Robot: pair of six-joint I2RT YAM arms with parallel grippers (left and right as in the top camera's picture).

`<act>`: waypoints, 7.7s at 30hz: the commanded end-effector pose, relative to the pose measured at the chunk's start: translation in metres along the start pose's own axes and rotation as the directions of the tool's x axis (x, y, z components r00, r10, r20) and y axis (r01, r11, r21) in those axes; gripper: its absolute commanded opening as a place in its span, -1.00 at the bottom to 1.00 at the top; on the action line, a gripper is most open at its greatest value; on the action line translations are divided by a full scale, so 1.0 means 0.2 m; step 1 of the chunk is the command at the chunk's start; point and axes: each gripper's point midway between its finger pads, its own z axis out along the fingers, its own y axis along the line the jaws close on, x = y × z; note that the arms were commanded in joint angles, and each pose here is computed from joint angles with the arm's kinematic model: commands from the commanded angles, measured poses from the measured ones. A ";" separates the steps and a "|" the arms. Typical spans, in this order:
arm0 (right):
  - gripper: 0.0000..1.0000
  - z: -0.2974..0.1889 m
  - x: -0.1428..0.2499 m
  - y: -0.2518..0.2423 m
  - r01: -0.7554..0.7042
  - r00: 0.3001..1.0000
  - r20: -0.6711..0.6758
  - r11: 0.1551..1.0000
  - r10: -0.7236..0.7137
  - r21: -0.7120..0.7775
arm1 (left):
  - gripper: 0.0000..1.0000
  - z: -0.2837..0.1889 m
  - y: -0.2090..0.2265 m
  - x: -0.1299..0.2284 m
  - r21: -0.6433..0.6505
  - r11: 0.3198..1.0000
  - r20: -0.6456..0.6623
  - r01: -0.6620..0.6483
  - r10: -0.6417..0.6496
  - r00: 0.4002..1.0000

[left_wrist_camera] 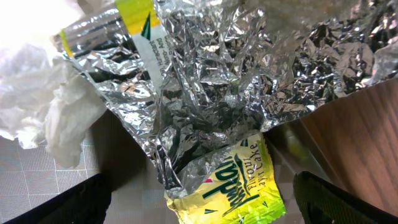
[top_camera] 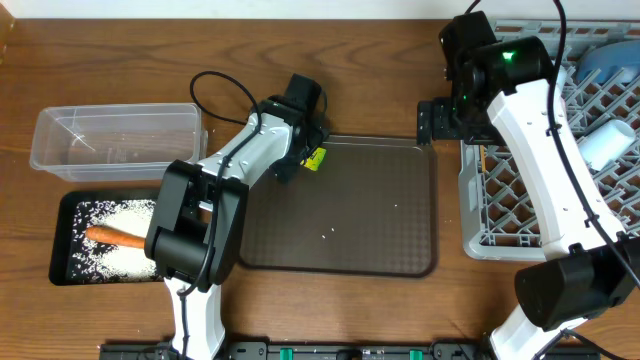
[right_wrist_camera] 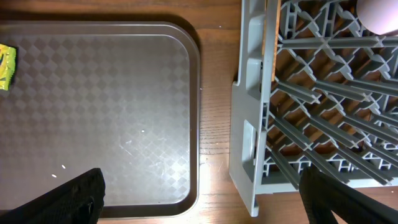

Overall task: Sort waste into correct bins and load items into the dishwasher rack
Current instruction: 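Lower the left gripper onto the foil wrapper and close on it, then carry the foil wrapper left and drop it into the clear bin, then move the left gripper to the white tissue and grasp it, then carry the tissue left and release it into the clear bin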

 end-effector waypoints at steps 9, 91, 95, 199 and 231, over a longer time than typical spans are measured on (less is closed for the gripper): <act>0.99 -0.02 0.00 -0.01 -0.013 1.000 0.013 1.000 0.013 0.003 | 0.62 0.09 0.04 -0.02 -0.037 0.999 0.021 0.014 -0.013 1.000; 0.98 -0.02 0.00 -0.01 -0.014 1.000 0.013 1.000 0.014 0.003 | -0.88 -0.71 0.55 -0.94 0.045 0.986 0.334 0.159 -0.165 0.928; 0.98 -0.02 0.00 -0.01 -0.013 1.000 0.013 1.000 0.013 0.003 | -0.88 -0.73 0.67 -1.03 0.028 0.981 0.354 0.192 -0.190 0.916; 0.98 -0.02 0.00 -0.01 -0.014 1.000 0.012 1.000 0.014 0.003 | -0.57 -0.09 0.29 -0.22 -0.045 0.993 0.119 0.107 -0.101 0.988; 0.99 -0.02 0.00 -0.01 -0.014 1.000 0.013 1.000 0.014 0.003 | -0.76 -0.95 0.73 -0.97 0.036 0.952 0.643 0.302 -0.254 0.723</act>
